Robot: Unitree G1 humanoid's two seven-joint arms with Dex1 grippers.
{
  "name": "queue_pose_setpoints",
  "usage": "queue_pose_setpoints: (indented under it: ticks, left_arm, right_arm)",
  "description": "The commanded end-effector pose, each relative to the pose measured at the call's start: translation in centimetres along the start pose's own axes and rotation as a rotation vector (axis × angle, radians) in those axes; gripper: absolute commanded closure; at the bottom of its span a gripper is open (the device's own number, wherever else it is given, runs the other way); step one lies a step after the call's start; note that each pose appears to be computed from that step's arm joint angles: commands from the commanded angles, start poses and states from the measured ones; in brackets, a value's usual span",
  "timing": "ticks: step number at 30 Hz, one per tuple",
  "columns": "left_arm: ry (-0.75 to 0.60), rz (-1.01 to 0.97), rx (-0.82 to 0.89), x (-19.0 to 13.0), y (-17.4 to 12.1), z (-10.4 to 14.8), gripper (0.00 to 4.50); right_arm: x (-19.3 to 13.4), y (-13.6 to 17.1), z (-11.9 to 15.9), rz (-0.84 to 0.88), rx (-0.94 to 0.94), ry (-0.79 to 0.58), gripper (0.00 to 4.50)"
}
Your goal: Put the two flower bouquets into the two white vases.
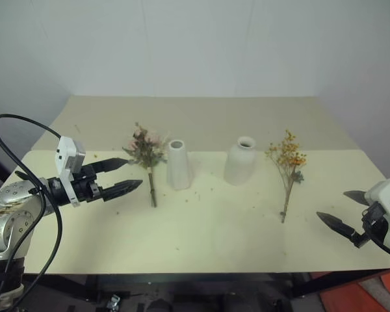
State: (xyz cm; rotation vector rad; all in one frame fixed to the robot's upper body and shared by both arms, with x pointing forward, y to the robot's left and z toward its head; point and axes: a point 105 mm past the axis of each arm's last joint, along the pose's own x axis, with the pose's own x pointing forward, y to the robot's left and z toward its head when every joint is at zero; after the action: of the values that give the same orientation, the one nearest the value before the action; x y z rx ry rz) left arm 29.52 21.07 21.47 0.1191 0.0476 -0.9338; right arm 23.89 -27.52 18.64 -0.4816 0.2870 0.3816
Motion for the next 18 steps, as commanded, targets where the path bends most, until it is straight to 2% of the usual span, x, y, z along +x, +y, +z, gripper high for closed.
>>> queue_pose_setpoints:
  ticks: [1, 3, 6, 8, 12, 18]
  left_arm:
    - [0.049, -0.004, 0.099, 1.8, -0.3, 1.4, 0.01]
    - [0.066, -0.001, 0.137, 3.2, -0.3, 2.3, 0.01]
    - [-0.012, -0.091, 0.152, 5.0, -1.4, 4.9, 0.01]
    - [-0.024, -0.144, 0.164, 5.8, -2.1, 5.8, 0.01]
    - [-0.001, -0.241, 0.156, 10.1, -3.4, 7.3, 0.01]
    - [0.011, -0.353, 0.189, 13.2, -4.8, 7.3, 0.01]
  right_arm:
    - [0.8, -0.9, 0.9, -0.036, 0.053, 0.05, 0.0]
    - [1.8, -1.1, 0.9, -0.044, 0.12, 0.108, 0.0]
    - [3.6, -1.1, 1.3, -0.057, 0.209, 0.161, 0.0]
    - [4.4, -1.0, 1.5, -0.061, 0.242, 0.188, 0.0]
    - [7.5, -1.6, 1.6, -0.139, 0.323, 0.224, 0.0]
    - [10.2, -2.2, 0.3, -0.206, 0.415, 0.3, 0.0]
